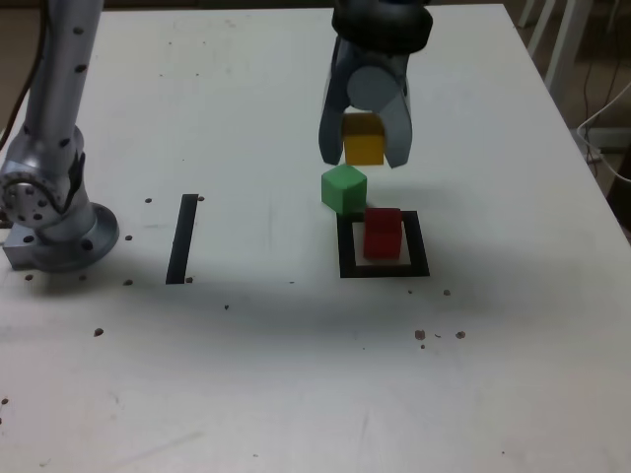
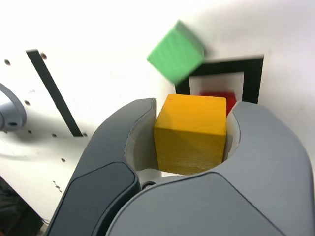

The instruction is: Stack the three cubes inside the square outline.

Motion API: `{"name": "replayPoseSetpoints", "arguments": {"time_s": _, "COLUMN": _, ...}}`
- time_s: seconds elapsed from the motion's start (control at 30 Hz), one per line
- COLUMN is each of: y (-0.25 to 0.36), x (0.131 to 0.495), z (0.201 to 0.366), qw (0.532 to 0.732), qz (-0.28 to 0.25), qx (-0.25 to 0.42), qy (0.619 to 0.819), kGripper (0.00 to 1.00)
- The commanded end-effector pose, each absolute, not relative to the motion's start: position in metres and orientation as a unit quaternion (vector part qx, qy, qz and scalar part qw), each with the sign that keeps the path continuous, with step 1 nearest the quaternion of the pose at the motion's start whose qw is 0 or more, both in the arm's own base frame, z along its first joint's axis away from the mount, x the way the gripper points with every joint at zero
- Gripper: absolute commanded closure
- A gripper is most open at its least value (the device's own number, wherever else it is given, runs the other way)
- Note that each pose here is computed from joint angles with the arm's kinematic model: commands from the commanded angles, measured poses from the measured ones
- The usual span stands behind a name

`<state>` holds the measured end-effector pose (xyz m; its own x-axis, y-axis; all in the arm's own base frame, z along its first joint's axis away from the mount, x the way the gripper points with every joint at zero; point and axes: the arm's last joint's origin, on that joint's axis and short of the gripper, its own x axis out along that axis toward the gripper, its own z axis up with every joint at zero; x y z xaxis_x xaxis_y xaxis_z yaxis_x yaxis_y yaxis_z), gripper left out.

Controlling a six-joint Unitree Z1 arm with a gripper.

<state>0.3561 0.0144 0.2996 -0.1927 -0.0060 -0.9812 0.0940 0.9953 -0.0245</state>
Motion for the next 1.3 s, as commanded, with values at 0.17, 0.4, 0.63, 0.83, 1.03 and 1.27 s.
{"name": "replayPoseSetpoints", "arguments": {"time_s": 0.17, "y": -0.009, "x": 0.354, "z": 0.297, "qw": 0.63, "qz": -0.047, "qx": 0.026, "qy": 0.775, "kGripper": 0.74}}
{"name": "replayPoseSetpoints", "arguments": {"time_s": 0.4, "y": -0.022, "x": 0.358, "z": 0.288, "qw": 0.624, "qz": -0.048, "qx": 0.024, "qy": 0.78, "kGripper": 0.74}}
{"name": "replayPoseSetpoints", "arguments": {"time_s": 0.63, "y": -0.027, "x": 0.368, "z": 0.275, "qw": 0.619, "qz": -0.049, "qx": 0.027, "qy": 0.784, "kGripper": 0.74}}
{"name": "replayPoseSetpoints", "arguments": {"time_s": 0.83, "y": -0.027, "x": 0.376, "z": 0.265, "qw": 0.617, "qz": -0.049, "qx": 0.027, "qy": 0.785, "kGripper": 0.74}}
{"name": "replayPoseSetpoints", "arguments": {"time_s": 1.03, "y": -0.025, "x": 0.382, "z": 0.258, "qw": 0.615, "qz": -0.047, "qx": 0.024, "qy": 0.786, "kGripper": 0.74}}
{"name": "replayPoseSetpoints", "arguments": {"time_s": 1.27, "y": -0.022, "x": 0.386, "z": 0.253, "qw": 0.613, "qz": -0.047, "qx": 0.022, "qy": 0.788, "kGripper": 0.74}}
